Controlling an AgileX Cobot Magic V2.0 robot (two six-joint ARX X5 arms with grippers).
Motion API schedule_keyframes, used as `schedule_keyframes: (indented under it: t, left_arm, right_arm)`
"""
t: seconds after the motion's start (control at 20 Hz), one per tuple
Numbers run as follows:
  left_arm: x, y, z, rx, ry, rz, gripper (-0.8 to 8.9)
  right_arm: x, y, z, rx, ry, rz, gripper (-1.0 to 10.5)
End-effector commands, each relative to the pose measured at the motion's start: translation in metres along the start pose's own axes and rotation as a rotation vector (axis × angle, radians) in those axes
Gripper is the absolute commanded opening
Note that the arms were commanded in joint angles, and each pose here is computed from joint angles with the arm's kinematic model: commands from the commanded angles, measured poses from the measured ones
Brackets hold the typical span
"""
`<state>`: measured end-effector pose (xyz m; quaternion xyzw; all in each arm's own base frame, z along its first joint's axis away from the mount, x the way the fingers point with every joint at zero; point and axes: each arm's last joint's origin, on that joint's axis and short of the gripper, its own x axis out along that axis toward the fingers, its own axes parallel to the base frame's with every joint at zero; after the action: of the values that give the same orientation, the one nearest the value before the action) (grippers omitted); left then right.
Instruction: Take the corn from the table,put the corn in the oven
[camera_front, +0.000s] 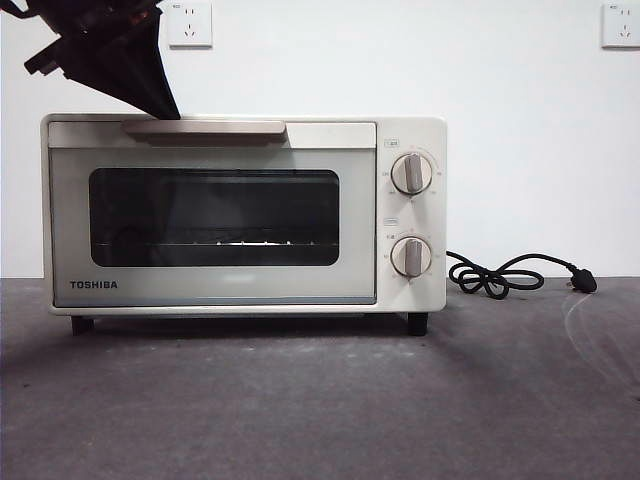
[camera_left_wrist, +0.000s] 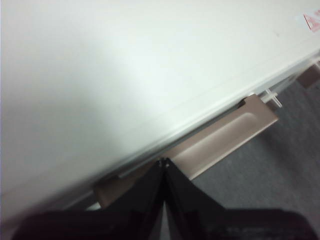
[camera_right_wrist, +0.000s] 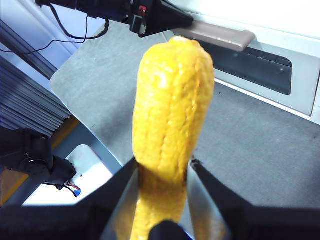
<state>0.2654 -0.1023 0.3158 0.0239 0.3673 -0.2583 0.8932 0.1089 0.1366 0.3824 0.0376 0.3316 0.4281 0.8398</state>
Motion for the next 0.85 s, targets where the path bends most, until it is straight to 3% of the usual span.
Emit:
schedule_keyframes:
  t: [0.05,0.4,0.85]
  left_arm:
    - [0.011,0.001,-0.017,-0.014,0.139,0.004,-0.05]
    - [0.008,-0.002,-0.031,-0.039,0.290,-0.003,-0.05]
    - [0.005,-0.018,-0.046,0.017,0.450,-0.046,-0.05]
  right_arm:
    - [-0.001,0.001,0.001,-0.009,-0.011,-0.002,-0.1]
    - [-0.001,0.001,0.002,-0.010,-0.019,-0.005,-0.2]
    - [-0.001,0.001,0.002,-0.011,-0.020,-0.004,-0.1]
